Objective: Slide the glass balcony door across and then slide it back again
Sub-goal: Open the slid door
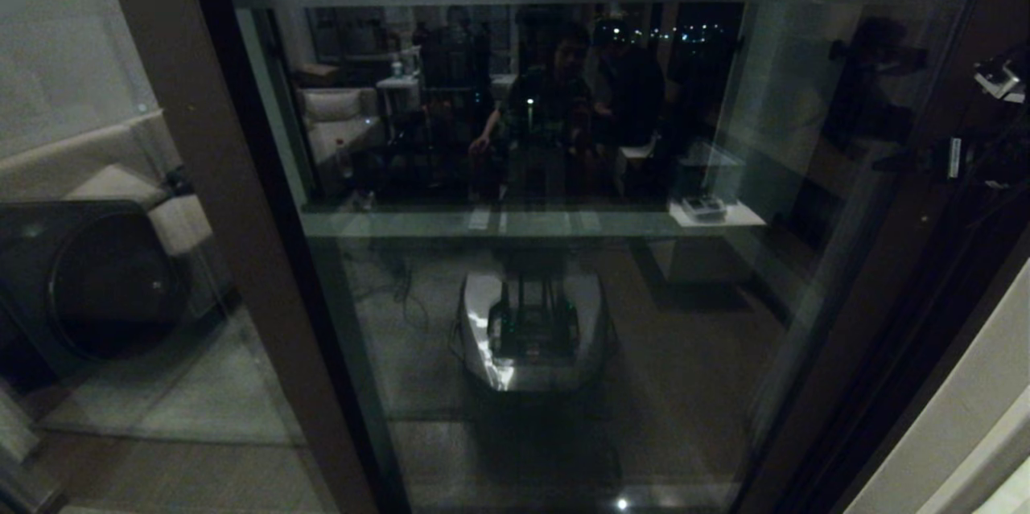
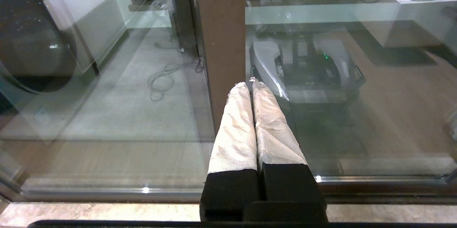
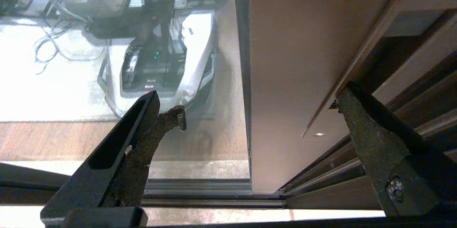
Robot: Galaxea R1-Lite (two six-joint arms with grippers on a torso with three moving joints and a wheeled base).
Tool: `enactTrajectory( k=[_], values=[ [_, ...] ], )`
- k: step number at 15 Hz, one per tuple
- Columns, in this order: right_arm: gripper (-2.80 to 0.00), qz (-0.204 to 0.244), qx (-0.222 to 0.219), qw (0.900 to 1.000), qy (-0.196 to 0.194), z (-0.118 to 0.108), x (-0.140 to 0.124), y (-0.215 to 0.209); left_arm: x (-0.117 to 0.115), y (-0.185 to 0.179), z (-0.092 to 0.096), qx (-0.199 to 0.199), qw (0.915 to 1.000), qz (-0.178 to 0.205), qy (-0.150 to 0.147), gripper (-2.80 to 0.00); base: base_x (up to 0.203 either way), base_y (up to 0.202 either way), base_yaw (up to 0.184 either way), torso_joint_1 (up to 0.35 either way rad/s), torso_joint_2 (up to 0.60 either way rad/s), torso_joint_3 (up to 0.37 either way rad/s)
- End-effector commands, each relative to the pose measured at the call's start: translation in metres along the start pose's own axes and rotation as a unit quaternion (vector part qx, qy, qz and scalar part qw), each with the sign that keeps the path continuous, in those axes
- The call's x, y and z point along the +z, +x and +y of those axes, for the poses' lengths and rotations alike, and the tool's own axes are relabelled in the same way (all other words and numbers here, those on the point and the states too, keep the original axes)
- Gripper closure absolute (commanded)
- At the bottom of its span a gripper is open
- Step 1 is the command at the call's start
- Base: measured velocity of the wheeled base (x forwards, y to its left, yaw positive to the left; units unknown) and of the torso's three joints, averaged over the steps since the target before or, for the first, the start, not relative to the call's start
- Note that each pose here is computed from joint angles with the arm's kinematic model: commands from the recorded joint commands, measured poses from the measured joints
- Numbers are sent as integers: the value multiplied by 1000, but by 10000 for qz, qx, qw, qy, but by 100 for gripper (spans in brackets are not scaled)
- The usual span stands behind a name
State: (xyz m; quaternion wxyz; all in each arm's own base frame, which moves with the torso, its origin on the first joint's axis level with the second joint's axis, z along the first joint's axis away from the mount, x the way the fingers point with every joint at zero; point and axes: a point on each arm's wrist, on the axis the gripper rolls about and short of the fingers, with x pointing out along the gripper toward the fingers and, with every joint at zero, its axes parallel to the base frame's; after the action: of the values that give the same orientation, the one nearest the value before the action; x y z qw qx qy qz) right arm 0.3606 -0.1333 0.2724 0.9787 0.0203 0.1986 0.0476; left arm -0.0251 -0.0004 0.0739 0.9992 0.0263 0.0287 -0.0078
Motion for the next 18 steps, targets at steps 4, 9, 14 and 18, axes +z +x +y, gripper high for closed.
enactTrajectory(
  k=[4,9,14,18],
  values=[
    [-280,15,54,10000,-22,4,0,0,0,0,0,1,10000,2,2,0,0,0,0,0,0,0],
    [-280,86,103,9999,-55,14,-3,2,0,0,0,1,10000,2,2,0,0,0,0,0,0,0],
    [-280,61,114,9999,-73,17,-1,-2,0,0,0,1,10000,2,2,0,0,0,0,0,0,0],
    [-280,44,98,9999,-67,19,-1,-9,0,0,0,1,10000,2,2,0,0,0,0,0,0,0]
  ],
)
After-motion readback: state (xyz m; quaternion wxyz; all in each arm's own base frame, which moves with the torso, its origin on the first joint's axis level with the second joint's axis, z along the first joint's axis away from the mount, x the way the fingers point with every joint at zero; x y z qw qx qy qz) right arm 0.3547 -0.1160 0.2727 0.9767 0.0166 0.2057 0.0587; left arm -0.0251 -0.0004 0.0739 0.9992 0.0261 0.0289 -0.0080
